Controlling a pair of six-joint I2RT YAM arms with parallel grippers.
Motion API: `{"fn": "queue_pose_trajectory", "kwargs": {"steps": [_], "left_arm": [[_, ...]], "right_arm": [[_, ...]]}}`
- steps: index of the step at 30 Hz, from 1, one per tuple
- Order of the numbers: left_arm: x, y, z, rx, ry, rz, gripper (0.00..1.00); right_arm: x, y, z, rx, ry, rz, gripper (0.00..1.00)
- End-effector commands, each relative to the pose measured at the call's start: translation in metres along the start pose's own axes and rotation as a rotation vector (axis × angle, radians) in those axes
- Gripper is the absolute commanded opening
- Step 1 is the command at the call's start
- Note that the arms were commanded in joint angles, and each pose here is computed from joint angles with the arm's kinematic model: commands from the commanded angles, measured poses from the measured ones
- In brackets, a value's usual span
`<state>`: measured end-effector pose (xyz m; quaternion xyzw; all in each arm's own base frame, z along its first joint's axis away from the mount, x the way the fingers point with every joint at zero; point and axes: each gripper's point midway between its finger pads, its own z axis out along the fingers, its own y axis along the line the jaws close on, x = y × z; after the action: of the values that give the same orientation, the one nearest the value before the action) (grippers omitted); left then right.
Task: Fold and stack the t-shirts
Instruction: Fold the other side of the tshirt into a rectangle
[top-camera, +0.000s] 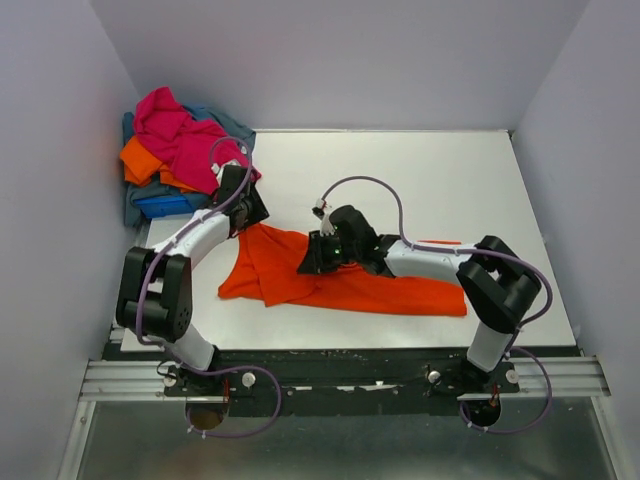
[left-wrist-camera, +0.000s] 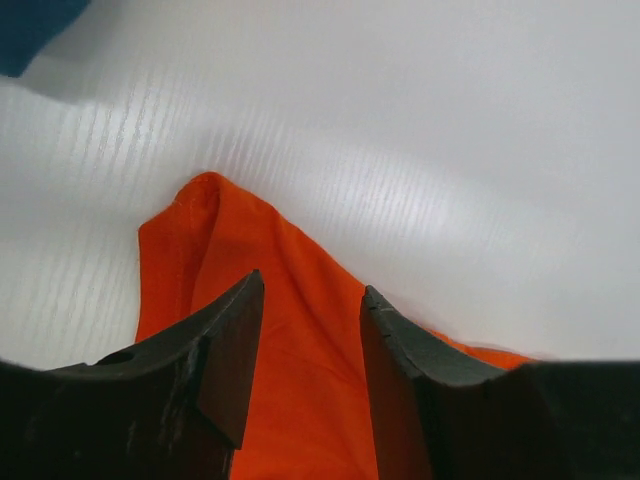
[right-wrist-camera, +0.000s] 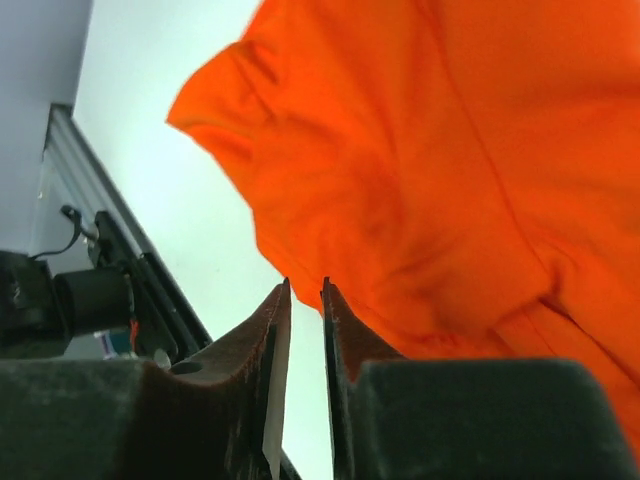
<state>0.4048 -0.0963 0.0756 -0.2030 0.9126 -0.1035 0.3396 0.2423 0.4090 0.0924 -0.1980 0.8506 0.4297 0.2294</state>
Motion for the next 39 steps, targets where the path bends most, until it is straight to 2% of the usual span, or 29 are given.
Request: {"fn": "queue_pose_trajectory", "kwargs": {"steps": [1,3,6,11,14,18,25,30,35,39], "left_arm": [[-0.013,-0.013,-0.041,0.009,-0.101,0.005,0.56],[-0.004,-0.022,-0.052,0.035,-0.110,0.017,0.56],[0.029,-0.032,-0.058,0.073,-0.075,0.034,0.52],[0.074,-0.004,-0.044,0.030,-0.019,0.036,0.49],[0.082,0.018,-0.031,-0.038,0.024,0.030,0.48],[0.088,0.042,-0.023,-0.077,0.044,-0.036,0.47],[0.071,0.041,-0.040,-0.065,-0.029,-0.057,0.50],[0.040,0.029,-0.061,-0.027,-0.126,-0.055,0.52],[0.013,0.014,-0.057,-0.026,-0.157,-0.047,0.50],[0.008,0.017,-0.025,-0.025,-0.100,-0.117,0.44]], "right_arm": [[0.008,-0.037,-0.016,0.210,-0.042,0.044,0.17],[0.015,-0.043,-0.019,0.240,-0.024,0.054,0.06],[0.029,-0.052,-0.023,0.279,0.022,0.069,0.01],[0.056,-0.058,-0.014,0.251,0.120,0.099,0.01],[0.073,-0.075,-0.015,0.320,0.167,0.132,0.01],[0.082,-0.087,-0.029,0.387,0.159,0.139,0.01],[0.044,-0.076,-0.057,0.436,0.064,0.077,0.01],[0.005,-0.077,-0.079,0.459,-0.019,0.079,0.01],[-0.014,-0.115,-0.096,0.613,-0.068,0.151,0.01],[-0.018,-0.154,-0.112,0.750,-0.098,0.241,0.01]]}}
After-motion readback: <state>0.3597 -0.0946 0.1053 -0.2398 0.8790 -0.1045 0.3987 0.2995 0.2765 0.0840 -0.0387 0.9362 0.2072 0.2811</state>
